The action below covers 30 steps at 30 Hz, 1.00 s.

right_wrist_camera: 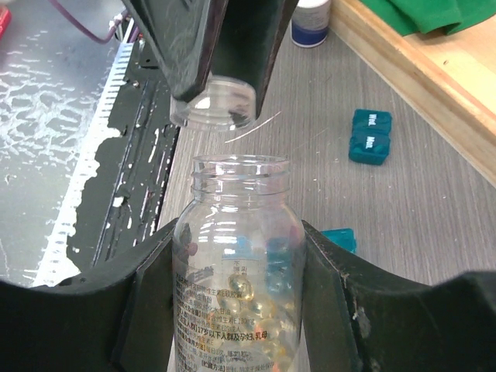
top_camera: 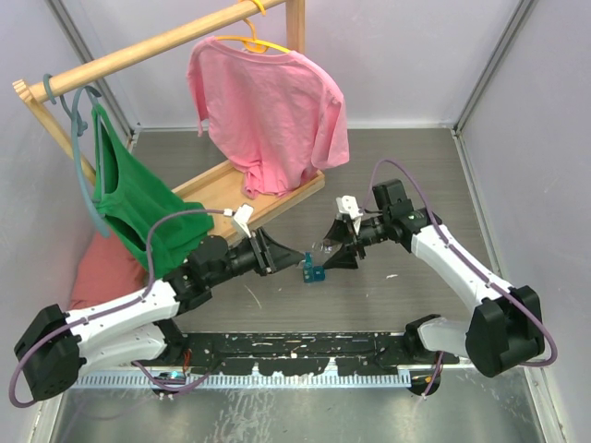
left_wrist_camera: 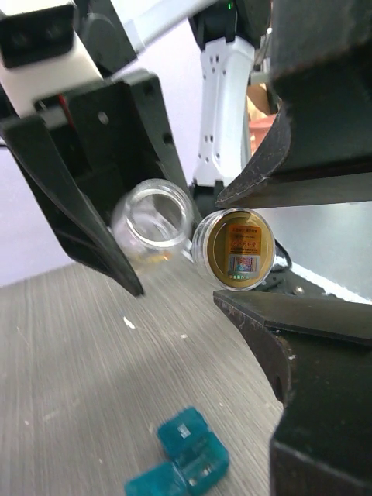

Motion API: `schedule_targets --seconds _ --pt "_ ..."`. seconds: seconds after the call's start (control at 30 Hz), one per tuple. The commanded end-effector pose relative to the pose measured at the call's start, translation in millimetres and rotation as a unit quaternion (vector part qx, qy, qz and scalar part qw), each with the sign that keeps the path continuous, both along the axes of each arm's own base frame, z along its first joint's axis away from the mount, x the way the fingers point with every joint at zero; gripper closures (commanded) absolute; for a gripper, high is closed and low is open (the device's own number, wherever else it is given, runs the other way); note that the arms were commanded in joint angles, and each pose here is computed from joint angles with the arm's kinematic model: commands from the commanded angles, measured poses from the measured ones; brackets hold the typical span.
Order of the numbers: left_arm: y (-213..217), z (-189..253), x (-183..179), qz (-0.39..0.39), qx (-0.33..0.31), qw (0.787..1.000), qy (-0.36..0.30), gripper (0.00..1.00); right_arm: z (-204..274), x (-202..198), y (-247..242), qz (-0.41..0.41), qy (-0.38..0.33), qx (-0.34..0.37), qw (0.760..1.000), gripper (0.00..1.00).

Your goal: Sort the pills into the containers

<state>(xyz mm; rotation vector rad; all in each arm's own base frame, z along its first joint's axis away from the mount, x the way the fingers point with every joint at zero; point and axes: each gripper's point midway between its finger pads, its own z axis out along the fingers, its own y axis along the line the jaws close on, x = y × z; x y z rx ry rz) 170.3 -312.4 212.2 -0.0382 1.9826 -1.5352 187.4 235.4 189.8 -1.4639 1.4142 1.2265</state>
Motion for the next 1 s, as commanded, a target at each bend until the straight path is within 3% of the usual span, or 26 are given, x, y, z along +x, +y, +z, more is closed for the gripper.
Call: schedule_targets --seconds 0.0,0.6,0.97 --pt "-8.3 65.6 4.0 -0.011 -0.096 0.994 -0.043 0.79 15.0 -2.1 0.9 0.007 -0.037 -0.004 0.999 0.99" --pt "-26.6 63.0 3.9 -0.043 -0.123 0.991 -0.015 0.79 17.1 -10.2 14.1 0.006 -0.055 -0.025 0.998 0.99" --pt "-27.0 42.5 0.8 -0.050 -0.082 0.995 0.011 0.79 13.0 -5.4 13.0 -0.006 -0.084 -0.056 0.995 0.99"
